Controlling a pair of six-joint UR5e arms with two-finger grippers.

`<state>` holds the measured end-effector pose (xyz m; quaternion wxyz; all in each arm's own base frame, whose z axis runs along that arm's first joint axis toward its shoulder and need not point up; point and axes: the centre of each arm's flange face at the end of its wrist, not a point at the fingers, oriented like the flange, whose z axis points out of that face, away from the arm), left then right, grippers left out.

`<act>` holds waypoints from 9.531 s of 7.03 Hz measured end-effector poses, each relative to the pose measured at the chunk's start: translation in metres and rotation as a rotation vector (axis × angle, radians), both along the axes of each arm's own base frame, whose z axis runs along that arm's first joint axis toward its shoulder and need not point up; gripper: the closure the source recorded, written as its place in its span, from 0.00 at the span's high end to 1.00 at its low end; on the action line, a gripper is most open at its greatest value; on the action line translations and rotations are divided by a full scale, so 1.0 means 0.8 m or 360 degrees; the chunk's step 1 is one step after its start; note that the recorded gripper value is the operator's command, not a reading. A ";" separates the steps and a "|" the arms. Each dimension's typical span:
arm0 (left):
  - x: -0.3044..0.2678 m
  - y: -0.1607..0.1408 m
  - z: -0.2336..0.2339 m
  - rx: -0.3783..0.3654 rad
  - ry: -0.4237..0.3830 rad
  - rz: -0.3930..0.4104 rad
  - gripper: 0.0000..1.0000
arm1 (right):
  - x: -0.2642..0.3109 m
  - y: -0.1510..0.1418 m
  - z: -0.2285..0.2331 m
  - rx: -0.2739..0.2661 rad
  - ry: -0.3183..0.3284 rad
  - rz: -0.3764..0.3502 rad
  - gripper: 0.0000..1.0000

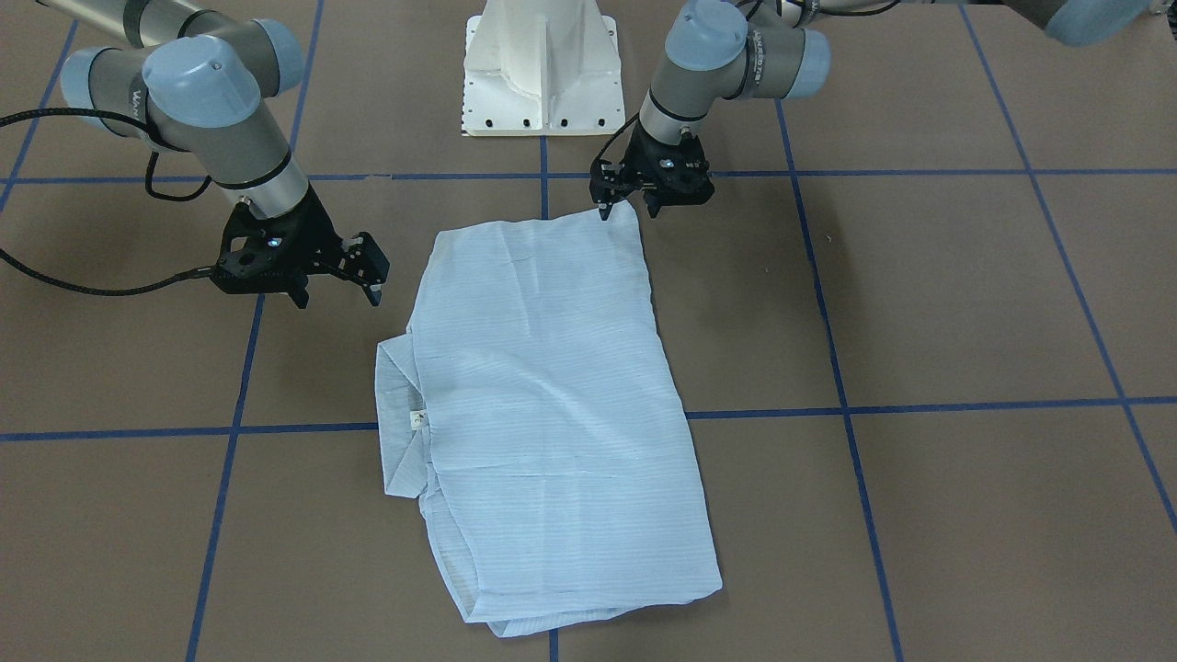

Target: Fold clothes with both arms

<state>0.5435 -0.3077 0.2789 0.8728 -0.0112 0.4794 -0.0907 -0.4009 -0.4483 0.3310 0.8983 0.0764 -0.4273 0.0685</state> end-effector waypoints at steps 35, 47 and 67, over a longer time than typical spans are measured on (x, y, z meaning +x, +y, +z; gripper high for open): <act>0.005 0.005 -0.015 -0.0015 0.0035 -0.0001 0.00 | -0.231 0.186 -0.077 -0.0916 -0.0124 0.0899 0.01; -0.082 0.050 -0.116 0.0000 0.0201 0.0117 0.00 | -0.108 0.282 -0.206 -0.0935 -0.0204 0.0753 0.00; 0.003 -0.365 -0.061 0.0428 -0.0256 -0.0235 0.00 | -0.222 -0.122 -0.136 -0.0495 0.0025 0.1019 0.00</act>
